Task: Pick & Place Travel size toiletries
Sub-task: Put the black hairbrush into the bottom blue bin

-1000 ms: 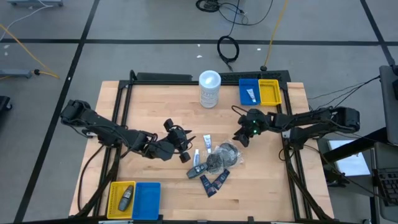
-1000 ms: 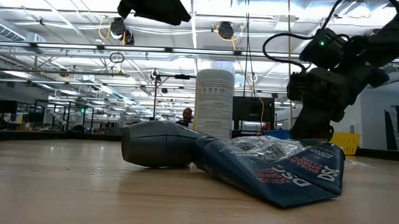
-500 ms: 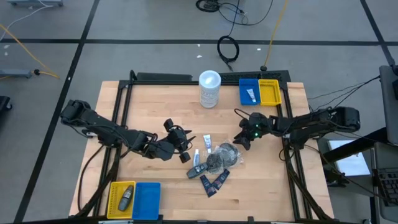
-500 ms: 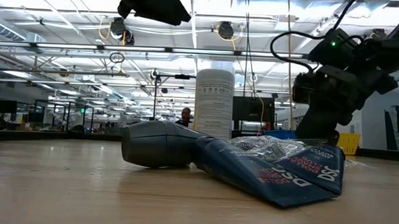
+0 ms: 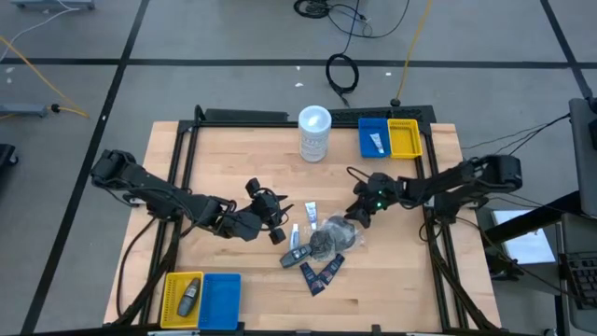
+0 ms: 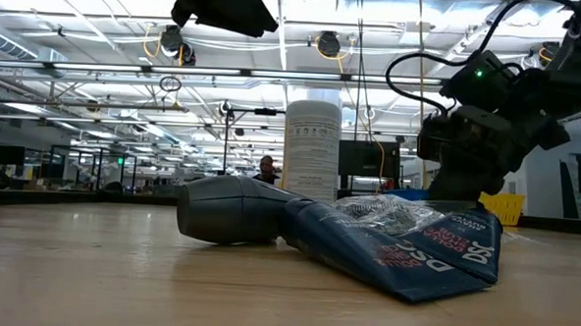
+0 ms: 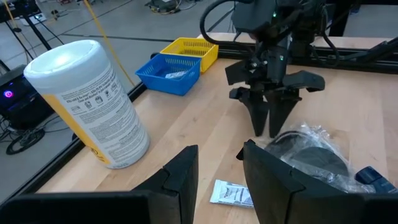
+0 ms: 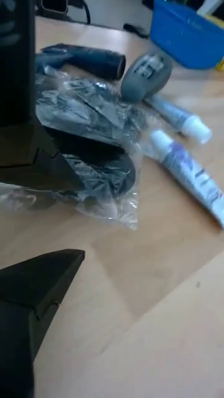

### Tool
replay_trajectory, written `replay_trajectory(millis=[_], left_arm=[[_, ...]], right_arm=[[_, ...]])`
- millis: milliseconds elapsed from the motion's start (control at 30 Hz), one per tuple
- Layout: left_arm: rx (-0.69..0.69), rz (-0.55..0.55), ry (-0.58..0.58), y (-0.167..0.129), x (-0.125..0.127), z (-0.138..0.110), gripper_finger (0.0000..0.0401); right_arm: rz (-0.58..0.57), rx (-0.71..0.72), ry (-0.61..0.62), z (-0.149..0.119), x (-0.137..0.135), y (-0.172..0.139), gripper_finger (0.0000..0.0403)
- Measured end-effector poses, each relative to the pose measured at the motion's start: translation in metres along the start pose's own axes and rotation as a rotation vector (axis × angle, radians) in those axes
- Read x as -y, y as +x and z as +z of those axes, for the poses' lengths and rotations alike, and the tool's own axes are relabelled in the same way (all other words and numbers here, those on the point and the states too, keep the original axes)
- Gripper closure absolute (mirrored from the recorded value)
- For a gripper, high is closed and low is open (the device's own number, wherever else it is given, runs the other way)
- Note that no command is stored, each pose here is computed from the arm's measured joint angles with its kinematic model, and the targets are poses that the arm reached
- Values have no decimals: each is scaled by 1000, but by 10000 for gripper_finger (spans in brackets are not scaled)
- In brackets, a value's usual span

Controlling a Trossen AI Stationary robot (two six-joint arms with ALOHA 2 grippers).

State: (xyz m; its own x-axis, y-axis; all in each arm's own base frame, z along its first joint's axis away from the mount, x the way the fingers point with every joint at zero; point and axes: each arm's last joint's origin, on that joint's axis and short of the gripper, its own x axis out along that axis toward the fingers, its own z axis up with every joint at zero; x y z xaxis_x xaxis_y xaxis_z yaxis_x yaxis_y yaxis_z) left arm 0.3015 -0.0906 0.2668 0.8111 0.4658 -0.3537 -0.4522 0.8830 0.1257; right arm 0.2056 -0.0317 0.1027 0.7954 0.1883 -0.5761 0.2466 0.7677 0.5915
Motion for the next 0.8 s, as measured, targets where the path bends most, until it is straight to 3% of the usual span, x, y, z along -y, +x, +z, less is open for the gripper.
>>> replay_trajectory(millis=[467,800], left_arm=[[0,-1,2,0,0,0,274],[-1,-1,5,0,0,0,274]], right_arm=[[157,1,17,3,-3,9,256],[136,-16,-4,2,-3,10,287]])
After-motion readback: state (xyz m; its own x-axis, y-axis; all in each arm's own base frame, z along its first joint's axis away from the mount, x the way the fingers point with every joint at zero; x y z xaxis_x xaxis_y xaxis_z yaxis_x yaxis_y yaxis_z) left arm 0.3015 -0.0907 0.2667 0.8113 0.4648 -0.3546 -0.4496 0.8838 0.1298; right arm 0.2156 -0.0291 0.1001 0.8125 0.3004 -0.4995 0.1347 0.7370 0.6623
